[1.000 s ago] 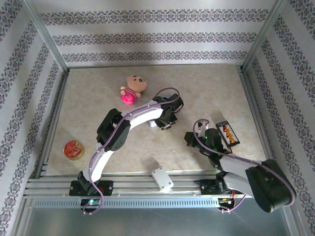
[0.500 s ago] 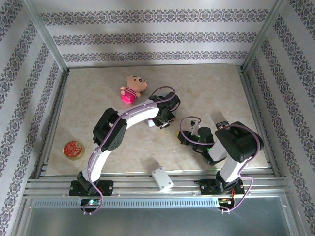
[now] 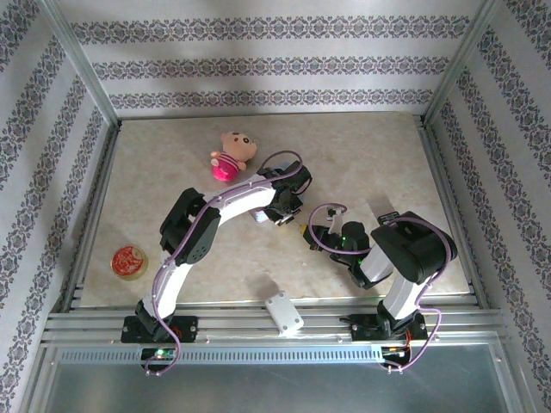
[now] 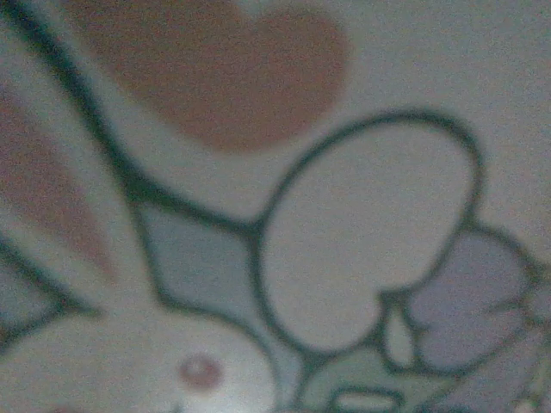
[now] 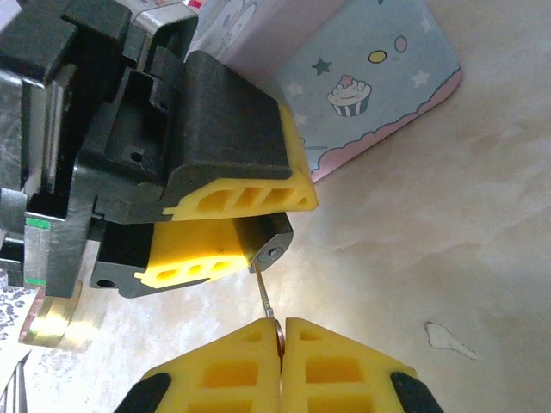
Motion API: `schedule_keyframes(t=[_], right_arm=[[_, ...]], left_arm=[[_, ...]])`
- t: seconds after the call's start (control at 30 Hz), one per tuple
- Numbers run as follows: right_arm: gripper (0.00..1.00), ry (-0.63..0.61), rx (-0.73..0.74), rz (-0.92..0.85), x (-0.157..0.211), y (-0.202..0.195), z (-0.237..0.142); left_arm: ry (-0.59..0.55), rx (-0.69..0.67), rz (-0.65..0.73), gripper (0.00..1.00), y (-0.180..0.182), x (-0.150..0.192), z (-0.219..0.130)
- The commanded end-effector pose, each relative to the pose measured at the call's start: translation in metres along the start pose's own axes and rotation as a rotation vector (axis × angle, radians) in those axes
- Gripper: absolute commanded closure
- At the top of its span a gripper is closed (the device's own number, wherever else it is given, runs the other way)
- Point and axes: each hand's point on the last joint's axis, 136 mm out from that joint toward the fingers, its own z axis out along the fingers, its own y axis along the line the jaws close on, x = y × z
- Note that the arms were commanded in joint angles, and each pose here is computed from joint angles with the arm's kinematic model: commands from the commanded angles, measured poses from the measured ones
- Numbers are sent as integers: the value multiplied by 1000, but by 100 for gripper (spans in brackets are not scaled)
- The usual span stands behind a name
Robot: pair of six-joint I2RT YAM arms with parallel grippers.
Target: Unlock the padlock with the key
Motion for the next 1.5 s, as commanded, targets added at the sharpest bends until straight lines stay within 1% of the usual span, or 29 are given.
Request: schedule_keyframes(t=[0.0,0.43,0.57,0.83,1.47], right_arm=[[100,-40,-32,-34,-9,11,5],[100,-49,-1,-32,-7,7,12],[100,-61,11,-31,-8,5,12],[100,-81,-6,-37,-16,12,15],[100,-67,-4,-35,-11,11,19]], left_arm=[[-22,60,-51,77,-9,-10,-24],[-3,92,-120,78,-8,-9,-27],[18,96,-142,78,-7,-7,-24],[37,93,-159,77,-6,-4,-20],[61,109,-174,78,-9,-1,-16]])
